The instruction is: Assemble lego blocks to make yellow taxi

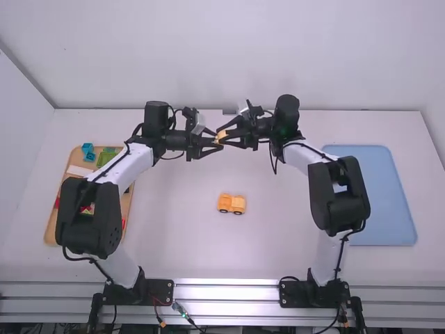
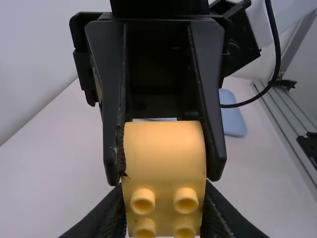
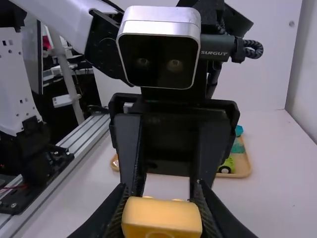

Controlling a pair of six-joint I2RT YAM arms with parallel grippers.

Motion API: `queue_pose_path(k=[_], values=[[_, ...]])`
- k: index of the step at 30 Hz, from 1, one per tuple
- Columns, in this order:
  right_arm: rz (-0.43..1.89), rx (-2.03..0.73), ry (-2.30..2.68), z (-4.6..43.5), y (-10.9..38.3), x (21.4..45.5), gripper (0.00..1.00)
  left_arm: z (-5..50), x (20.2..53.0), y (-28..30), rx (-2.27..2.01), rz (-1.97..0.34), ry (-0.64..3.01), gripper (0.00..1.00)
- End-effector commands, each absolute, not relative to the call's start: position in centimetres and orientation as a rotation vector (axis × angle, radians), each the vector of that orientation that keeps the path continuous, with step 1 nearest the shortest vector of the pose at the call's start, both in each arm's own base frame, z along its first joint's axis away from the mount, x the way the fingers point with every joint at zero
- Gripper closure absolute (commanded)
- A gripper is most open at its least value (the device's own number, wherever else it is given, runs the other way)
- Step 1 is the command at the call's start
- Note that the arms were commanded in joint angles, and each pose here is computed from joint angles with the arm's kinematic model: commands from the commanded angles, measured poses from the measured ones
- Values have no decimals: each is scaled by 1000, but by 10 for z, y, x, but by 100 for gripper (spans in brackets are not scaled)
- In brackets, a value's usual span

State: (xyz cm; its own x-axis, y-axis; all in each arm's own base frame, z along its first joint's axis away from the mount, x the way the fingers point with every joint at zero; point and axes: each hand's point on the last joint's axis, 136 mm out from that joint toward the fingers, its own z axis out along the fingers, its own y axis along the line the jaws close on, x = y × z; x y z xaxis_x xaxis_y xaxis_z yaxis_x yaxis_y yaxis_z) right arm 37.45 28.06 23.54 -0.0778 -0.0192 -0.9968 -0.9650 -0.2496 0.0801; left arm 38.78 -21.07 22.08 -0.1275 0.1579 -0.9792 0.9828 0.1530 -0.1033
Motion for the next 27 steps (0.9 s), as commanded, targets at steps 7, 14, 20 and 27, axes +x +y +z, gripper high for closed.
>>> queue_pose_path(k=[7, 14, 20, 27], values=[[1440, -1369, 1130, 239, 284, 376, 86, 223, 381, -215, 1180, -1134, 1458, 88], [1381, -1296, 1173, 240, 283, 393, 1, 213, 388, -210, 1137, -1096, 1547, 93], [1114, -935, 1500, 208, 247, 473, 1, 171, 402, -192, 1013, -963, 1864, 98], [629, -575, 2006, 142, 171, 520, 1, 116, 389, -173, 934, -766, 2244, 98]])
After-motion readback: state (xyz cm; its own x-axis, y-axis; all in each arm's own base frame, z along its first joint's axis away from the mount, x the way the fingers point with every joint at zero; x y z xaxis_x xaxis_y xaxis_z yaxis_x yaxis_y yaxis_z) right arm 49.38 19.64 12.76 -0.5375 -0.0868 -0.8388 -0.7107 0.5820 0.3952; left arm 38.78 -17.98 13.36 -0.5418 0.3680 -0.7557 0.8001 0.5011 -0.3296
